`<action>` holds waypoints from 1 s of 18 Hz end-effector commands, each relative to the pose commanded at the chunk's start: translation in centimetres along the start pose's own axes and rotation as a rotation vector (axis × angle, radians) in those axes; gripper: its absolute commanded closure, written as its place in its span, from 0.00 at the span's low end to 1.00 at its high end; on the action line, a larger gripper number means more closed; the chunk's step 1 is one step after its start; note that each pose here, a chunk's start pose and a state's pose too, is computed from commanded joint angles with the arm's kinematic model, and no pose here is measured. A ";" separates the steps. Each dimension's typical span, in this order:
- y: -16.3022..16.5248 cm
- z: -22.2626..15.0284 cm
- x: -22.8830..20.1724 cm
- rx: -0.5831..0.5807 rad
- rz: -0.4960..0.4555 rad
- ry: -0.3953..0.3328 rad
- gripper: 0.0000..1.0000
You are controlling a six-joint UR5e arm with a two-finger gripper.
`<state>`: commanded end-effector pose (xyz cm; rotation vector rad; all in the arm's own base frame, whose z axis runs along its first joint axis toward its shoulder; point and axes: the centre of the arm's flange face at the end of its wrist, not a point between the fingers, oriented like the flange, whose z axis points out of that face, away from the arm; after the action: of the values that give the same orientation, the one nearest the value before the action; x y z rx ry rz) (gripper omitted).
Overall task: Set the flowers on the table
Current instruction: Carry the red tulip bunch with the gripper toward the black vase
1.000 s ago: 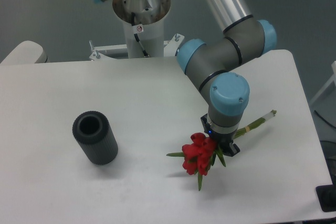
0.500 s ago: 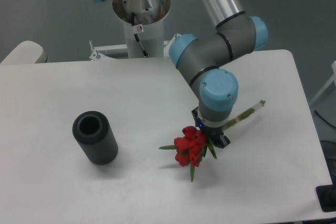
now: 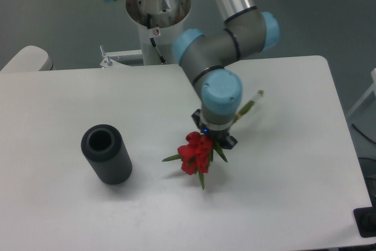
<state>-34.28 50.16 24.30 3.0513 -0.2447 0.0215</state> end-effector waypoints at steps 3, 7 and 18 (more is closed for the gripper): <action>-1.7 0.6 2.3 0.000 -0.007 -0.002 1.00; -2.4 1.3 3.6 0.011 -0.033 -0.013 1.00; -2.3 2.0 3.0 0.015 -0.026 -0.025 0.00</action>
<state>-30.89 51.79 22.15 3.0713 -0.2067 -0.0168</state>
